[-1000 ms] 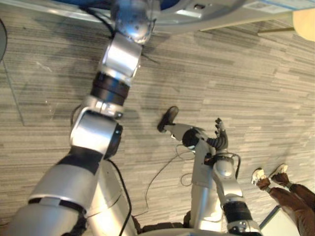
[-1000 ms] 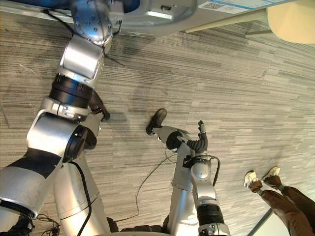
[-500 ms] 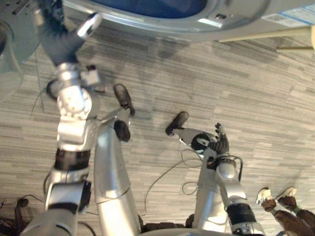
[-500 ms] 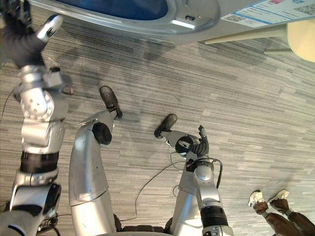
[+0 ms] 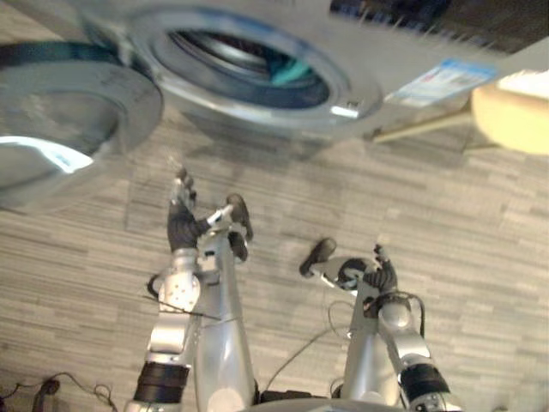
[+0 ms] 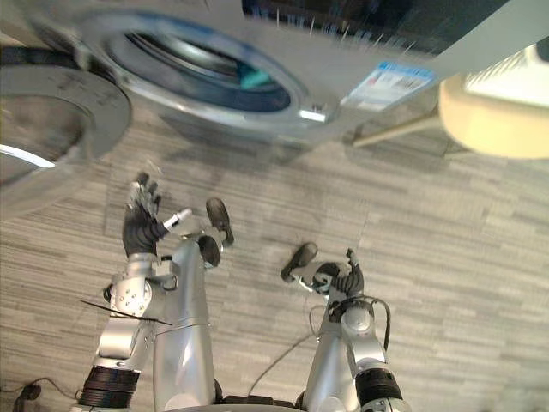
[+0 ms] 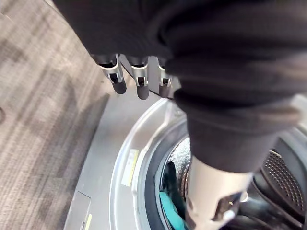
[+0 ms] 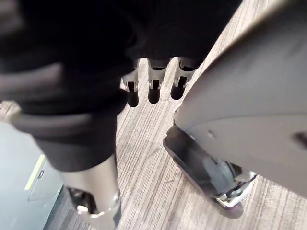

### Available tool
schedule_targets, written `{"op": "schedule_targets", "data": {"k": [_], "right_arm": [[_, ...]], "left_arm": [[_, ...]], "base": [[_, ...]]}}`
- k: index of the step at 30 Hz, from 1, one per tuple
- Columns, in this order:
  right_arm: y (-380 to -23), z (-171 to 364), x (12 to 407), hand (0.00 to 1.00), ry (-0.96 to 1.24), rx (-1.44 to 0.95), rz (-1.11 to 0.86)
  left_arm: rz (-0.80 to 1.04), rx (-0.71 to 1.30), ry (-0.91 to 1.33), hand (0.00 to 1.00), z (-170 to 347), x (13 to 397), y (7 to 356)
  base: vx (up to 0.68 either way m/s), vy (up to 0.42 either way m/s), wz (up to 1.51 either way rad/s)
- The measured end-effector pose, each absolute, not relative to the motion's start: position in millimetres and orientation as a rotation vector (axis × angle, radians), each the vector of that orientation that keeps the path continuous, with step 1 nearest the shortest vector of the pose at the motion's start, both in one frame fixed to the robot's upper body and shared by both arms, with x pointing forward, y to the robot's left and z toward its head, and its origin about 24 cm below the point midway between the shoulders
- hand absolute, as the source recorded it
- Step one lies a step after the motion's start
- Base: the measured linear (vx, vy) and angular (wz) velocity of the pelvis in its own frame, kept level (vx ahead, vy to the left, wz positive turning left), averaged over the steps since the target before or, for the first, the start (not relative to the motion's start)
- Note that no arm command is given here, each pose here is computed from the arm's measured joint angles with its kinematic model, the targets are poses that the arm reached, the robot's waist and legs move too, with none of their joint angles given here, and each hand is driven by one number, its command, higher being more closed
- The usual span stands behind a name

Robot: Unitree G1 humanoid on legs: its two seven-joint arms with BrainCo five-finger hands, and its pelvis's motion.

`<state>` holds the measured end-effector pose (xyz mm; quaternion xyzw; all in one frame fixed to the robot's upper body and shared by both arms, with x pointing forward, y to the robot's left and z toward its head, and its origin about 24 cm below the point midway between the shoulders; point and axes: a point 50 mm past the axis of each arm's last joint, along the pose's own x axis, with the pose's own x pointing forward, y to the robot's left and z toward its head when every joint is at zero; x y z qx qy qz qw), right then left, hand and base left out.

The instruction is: Pick up the laundry basket with both hands and put the clothes into the washing machine.

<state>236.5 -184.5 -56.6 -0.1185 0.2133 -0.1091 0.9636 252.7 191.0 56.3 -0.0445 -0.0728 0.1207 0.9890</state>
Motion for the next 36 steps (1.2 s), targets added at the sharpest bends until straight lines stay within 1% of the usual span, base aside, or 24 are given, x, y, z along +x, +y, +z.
{"op": "schedule_targets", "data": {"k": [1, 3, 5, 7, 9, 12, 17, 21, 27, 29, 33, 36], "right_arm": [[-183, -69, 227, 0.00, 0.489, -0.249, -0.204], [-182, -84, 211, 0.00, 0.563, -0.254, -0.179], [-181, -102, 186, 0.00, 0.652, -0.263, -0.155], [-181, -111, 176, 0.00, 0.700, -0.267, -0.132], [-189, -120, 168, 0.00, 0.759, -0.280, -0.148], [-199, -134, 150, 0.00, 0.872, -0.262, -0.172], [-205, -140, 141, 0.00, 0.924, -0.197, -0.236], [-203, -149, 125, 0.00, 1.010, -0.179, -0.242], [-200, -151, 124, 0.00, 1.029, -0.172, -0.239], [-200, -147, 130, 0.00, 0.998, -0.166, -0.244], [-198, -121, 168, 0.00, 0.804, -0.091, -0.282], [-206, -108, 175, 0.00, 0.724, -0.066, -0.334]], "left_arm": [[0.273, -0.083, -0.055, 0.00, 34, 248, 198], [0.312, -0.054, 0.060, 0.00, 8, 237, 206], [0.361, -0.004, 0.199, 0.00, -23, 214, 215], [0.366, 0.036, 0.307, 0.00, -45, 196, 217], [0.350, 0.032, 0.402, 0.00, -65, 189, 208], [0.333, 0.015, 0.484, 0.00, -82, 179, 195], [0.264, 0.043, 0.514, 0.00, -87, 179, 181], [0.228, 0.078, 0.557, 0.00, -94, 172, 176], [0.188, 0.122, 0.644, 0.00, -109, 152, 171], [0.189, 0.131, 0.668, 0.00, -112, 146, 172], [0.172, 0.189, 0.703, 0.00, -115, 146, 179], [0.171, 0.203, 0.668, 0.00, -110, 156, 180]], "base": [[0.02, -0.179, 0.65], [0.04, -0.162, 0.67], [0.10, -0.118, 0.53], [0.15, -0.019, 0.14], [0.17, 0.091, 0.15], [0.09, 0.154, 0.12], [0.06, 0.137, 0.21], [-0.03, 0.055, 0.03], [-0.10, 0.014, -0.28], [-0.09, 0.028, -0.61], [-0.10, 0.014, -1.18], [-0.09, -0.008, -0.84]]}}
